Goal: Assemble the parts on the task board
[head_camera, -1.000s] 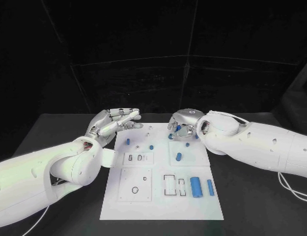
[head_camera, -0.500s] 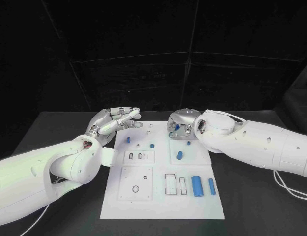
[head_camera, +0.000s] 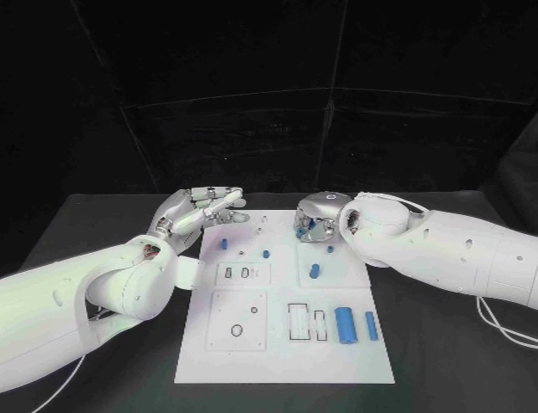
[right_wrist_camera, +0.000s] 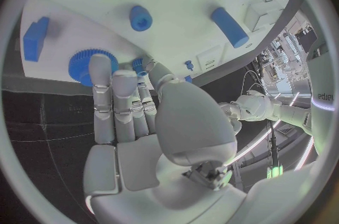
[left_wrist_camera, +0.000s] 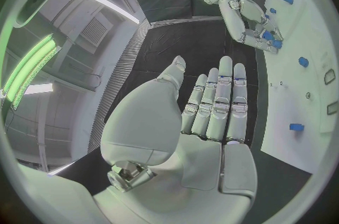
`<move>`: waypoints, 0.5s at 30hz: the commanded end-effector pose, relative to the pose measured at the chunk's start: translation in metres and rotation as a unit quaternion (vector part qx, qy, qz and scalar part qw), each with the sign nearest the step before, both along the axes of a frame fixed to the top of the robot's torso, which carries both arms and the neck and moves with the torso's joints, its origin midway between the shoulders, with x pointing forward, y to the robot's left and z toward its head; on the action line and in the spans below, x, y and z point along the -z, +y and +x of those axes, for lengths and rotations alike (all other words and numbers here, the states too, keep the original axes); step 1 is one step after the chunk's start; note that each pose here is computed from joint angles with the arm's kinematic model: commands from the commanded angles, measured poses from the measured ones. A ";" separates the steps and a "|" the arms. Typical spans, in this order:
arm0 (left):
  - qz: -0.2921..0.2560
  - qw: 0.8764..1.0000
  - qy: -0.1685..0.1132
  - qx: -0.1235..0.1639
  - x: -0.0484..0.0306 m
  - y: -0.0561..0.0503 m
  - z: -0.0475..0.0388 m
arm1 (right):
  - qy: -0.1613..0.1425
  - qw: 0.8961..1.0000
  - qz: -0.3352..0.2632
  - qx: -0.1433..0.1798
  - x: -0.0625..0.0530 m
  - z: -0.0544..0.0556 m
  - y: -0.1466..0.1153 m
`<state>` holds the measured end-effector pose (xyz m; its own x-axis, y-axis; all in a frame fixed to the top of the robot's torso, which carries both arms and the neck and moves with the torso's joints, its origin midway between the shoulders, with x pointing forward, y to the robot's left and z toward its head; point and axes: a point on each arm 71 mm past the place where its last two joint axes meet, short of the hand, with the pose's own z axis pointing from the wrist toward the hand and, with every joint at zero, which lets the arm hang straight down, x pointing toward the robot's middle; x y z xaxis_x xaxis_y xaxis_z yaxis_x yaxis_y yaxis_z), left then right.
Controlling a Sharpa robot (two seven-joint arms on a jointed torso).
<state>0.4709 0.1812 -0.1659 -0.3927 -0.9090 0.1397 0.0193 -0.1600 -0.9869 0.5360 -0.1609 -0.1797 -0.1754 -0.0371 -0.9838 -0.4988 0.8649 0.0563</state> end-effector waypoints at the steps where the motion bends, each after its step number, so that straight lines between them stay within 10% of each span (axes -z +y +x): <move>1: -0.004 1.000 -0.001 0.009 -0.0015 -0.002 0.0000 | 0.006 1.000 -0.010 0.002 0.000 0.001 -0.001; 15: -0.004 1.000 0.000 0.009 -0.0018 -0.001 0.0001 | -0.046 0.997 0.057 -0.020 -0.012 -0.005 0.005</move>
